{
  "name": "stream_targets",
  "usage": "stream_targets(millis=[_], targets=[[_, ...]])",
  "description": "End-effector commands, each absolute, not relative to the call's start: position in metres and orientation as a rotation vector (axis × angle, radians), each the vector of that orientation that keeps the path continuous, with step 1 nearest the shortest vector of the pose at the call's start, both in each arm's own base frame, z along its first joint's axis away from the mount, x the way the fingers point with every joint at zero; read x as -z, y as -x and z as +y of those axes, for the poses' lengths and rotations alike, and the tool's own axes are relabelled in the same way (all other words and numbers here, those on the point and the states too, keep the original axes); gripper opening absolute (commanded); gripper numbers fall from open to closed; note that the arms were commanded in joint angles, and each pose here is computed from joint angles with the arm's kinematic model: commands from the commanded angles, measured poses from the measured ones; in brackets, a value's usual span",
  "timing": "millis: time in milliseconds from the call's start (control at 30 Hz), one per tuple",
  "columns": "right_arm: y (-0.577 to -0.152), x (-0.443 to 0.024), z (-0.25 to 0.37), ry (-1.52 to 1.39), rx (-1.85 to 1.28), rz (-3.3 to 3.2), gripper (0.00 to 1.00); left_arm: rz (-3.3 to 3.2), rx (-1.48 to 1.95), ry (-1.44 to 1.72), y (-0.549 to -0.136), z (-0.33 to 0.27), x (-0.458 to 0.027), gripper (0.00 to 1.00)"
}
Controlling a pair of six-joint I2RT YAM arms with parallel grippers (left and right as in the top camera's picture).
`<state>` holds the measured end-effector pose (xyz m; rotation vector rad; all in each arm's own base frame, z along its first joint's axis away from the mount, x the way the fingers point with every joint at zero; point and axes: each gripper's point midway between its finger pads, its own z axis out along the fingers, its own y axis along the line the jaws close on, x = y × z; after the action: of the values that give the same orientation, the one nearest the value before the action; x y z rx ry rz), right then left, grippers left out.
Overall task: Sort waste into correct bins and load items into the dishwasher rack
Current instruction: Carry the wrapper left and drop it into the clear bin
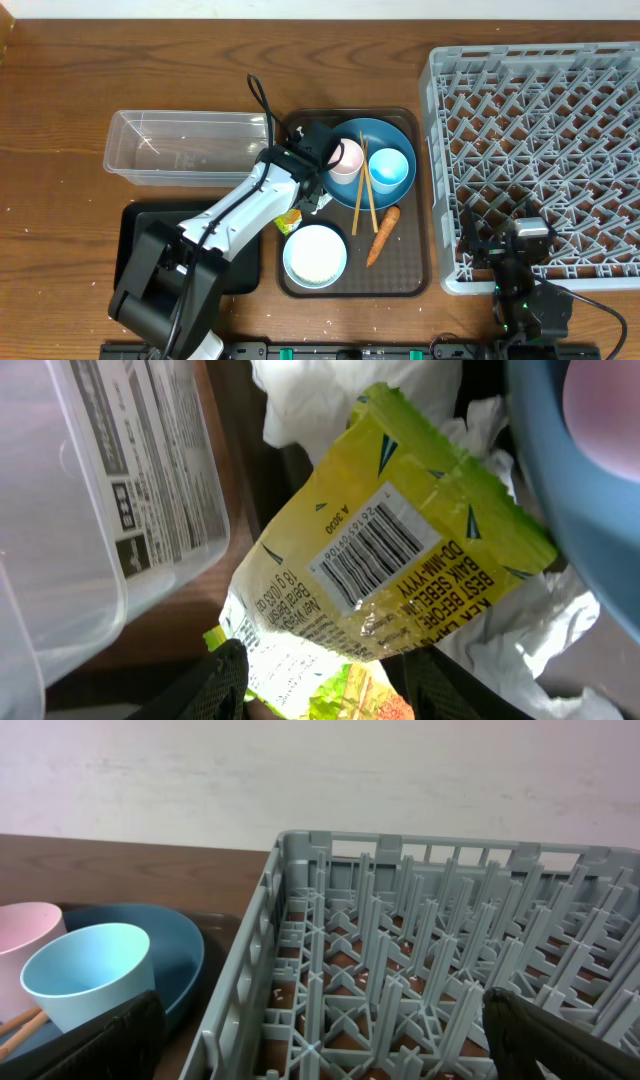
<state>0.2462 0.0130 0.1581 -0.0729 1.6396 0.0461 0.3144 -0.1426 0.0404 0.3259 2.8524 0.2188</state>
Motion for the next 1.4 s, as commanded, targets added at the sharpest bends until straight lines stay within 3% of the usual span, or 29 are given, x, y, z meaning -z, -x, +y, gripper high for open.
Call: stream_targets(millis=[0, 267, 367, 700, 1367], targets=[[-0.246, -0.157, 0.011, 0.069, -0.036, 1.642, 0.99, 2.85, -0.268, -0.34, -0.317, -0.138, -0.034, 0.53], [-0.246, -0.157, 0.011, 0.069, -0.036, 1.642, 0.99, 2.882, -0.298, -0.352, -0.316, -0.137, -0.018, 0.52], [-0.246, -0.157, 0.011, 0.069, -0.036, 1.642, 0.99, 2.882, -0.298, -0.352, -0.316, -0.137, -0.018, 0.34], [-0.246, -0.157, 0.011, 0.069, -0.036, 1.642, 0.99, 2.875, -0.292, -0.35, -0.316, -0.137, -0.023, 0.06], [-0.246, -0.157, 0.011, 0.069, -0.036, 1.642, 0.99, 2.622, -0.149, -0.243, -0.321, -0.132, -0.13, 0.06]])
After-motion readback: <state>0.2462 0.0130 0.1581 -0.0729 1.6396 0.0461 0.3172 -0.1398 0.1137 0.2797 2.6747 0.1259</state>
